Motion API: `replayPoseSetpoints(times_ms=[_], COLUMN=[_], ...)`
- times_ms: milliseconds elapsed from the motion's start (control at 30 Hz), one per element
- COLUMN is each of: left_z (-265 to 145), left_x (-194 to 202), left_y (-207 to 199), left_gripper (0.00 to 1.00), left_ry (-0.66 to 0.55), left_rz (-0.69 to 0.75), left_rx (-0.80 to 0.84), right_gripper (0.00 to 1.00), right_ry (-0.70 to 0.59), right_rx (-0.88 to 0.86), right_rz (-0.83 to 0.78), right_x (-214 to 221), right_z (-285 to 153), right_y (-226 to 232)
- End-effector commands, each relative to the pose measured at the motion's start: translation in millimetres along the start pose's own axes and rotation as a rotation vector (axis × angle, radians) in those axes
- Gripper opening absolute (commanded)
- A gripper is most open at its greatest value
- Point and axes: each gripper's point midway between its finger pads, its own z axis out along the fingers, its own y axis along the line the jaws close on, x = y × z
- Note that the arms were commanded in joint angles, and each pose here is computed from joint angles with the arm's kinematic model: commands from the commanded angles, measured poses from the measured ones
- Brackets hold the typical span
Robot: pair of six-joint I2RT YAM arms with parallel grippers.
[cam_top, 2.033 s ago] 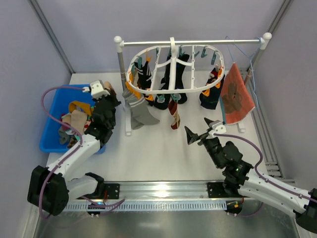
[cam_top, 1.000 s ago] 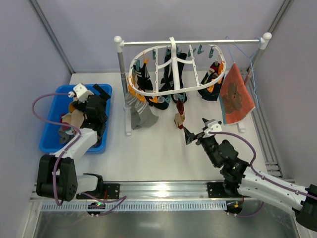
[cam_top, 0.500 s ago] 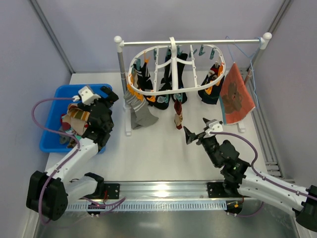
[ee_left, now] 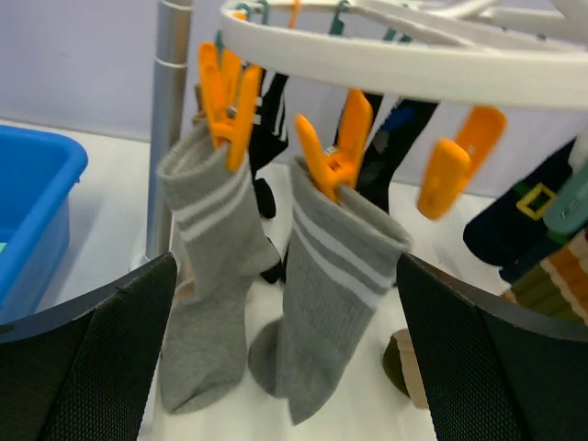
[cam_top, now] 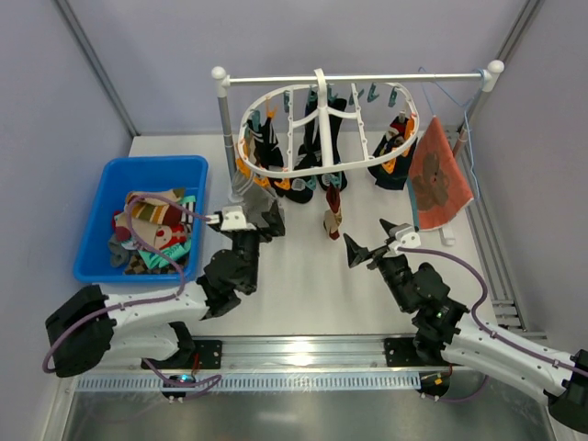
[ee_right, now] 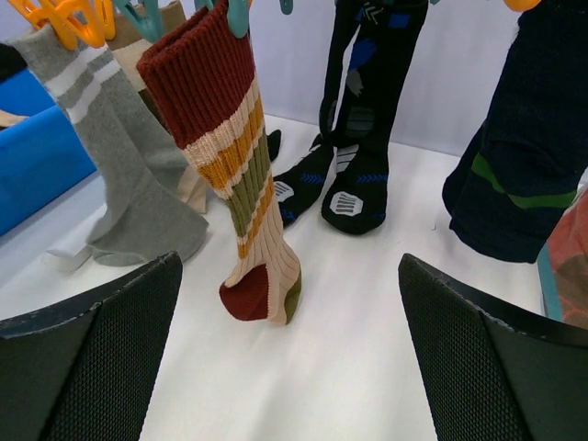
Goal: Remove the socks clipped to the hanger
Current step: Remove the sock from the hanger.
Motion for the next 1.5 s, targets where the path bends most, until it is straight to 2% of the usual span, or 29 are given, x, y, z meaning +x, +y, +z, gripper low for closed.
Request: replayPoseSetpoints(times_ms=[0,67,100,167,300,633,867,1000,1067,1467], left_z=[-12,-17,-24,-29,-44,-34,-24,-11,-8,-21], left_x=[-10,3,-3,6,17,49,61,83,87,104], left_y=[-5,-14,-25,-38,-73,-132,-142,-151,-153,-163], left_gripper=[0.99,1.0,1.0,1.0,1.0,1.0,0.99,0.99,1.0,1.0], left_ry=[-0.075,-0.061,-0.079,-0.069,-0.051,-0.049,-0.011,0.035,0.02,0.031], left_rz=[-0.002,0.082,0.04,0.089,0.087,0.09,0.026,-0.007,-0.009,-0.046], left_rx=[-0.044,-0.048,-0.028,-0.013,0.082,0.181,0.265,0.319,0.328,0.394], right_gripper=[1.0,1.0,1.0,1.0,0.99,1.0,1.0,1.0,1.0,1.0], right_ry=[-0.044,-0.052,-0.054,-0.059,-0.069,-0.079,-0.075,-0.076,-0.08,-0.08], right_rx=[0.034,0.035,0.037,0.037,0.041,0.064,0.065,0.062,0.065,0.062], right_rz=[0.049,0.059,0.059,0.064,0.075,0.088,0.087,0.088,0.092,0.093], right_x=[-11,-13,-13,-14,-15,-15,-15,-15,-15,-15], right_z=[0,-1,-1,-3,-4,-7,-6,-6,-6,-7], right_y=[-6,-7,-8,-8,-10,-16,-16,-16,-16,-16])
